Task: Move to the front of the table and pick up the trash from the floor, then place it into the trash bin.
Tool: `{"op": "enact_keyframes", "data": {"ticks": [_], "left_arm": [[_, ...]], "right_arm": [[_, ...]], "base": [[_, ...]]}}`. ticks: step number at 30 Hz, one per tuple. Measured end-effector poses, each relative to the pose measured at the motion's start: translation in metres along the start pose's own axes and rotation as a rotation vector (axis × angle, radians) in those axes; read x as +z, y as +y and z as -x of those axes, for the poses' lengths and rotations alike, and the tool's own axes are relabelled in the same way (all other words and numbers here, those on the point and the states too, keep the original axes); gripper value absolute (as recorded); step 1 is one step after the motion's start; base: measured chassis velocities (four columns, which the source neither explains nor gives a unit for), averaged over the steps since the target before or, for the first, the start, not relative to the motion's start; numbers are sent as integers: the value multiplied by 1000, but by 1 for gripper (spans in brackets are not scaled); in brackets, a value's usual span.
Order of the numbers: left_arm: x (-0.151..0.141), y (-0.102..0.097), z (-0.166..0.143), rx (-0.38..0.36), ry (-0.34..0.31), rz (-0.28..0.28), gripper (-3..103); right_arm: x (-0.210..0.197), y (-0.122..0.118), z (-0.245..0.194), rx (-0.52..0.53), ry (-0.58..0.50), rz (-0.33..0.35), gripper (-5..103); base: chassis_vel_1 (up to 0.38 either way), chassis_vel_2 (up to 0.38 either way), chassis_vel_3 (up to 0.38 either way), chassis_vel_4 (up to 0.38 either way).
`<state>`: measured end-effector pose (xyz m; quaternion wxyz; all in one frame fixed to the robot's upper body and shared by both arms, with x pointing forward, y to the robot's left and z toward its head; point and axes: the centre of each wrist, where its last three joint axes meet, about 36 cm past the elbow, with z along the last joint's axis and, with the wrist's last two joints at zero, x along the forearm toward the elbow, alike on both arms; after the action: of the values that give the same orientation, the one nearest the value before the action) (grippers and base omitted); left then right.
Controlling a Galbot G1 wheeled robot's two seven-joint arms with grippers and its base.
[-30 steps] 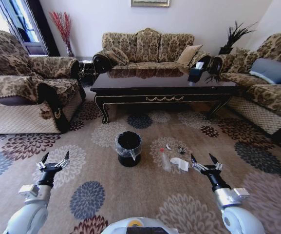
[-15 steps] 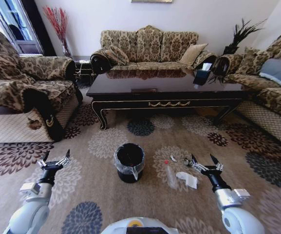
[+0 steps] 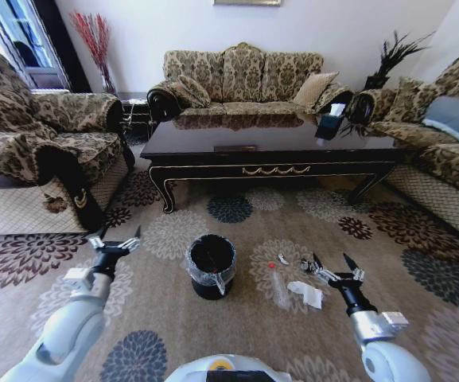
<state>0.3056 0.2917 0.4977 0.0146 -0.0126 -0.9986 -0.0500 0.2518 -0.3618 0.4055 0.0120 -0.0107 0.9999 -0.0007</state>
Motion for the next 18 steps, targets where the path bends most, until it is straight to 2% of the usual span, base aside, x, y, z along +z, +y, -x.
{"op": "enact_keyframes", "data": {"ticks": [3, 5, 7, 9, 11, 12, 14, 15, 17, 18], "left_arm": [[4, -10, 5, 38, 19, 4, 100], [12, -18, 12, 71, 58, 4, 100], [14, -20, 14, 75, 72, 0, 100], [18, -23, 19, 85, 121, -20, 103], [20, -25, 28, 92, 168, -49, 95], [20, -25, 28, 92, 168, -49, 95], [20, -26, 40, 115, 204, -86, 84], [20, -26, 46, 124, 214, -97, 84], [17, -31, 59, 154, 242, -132, 92], [17, -31, 59, 154, 242, -132, 92]], "right_arm": [[1, 0, 1, -1, 1, 0, 100], [3, -1, -1, 1, 9, 2, 100], [4, -1, -1, 0, 11, 3, 100], [7, 1, 0, -4, 17, 6, 100], [9, 3, 0, -8, 21, 8, 100], [9, 3, 0, -8, 21, 8, 100], [10, 5, 1, -11, 21, 12, 100], [10, 6, 2, -11, 22, 13, 100], [11, 8, 2, -11, 24, 15, 100], [11, 8, 2, -11, 24, 15, 100]], "base": [[0, 0, 0, 0], [0, 0, 0, 0], [0, 0, 0, 0], [0, 0, 0, 0], [0, 0, 0, 0], [0, 0, 0, 0], [0, 0, 0, 0], [0, 0, 0, 0], [0, 0, 0, 0], [0, 0, 0, 0]]}}
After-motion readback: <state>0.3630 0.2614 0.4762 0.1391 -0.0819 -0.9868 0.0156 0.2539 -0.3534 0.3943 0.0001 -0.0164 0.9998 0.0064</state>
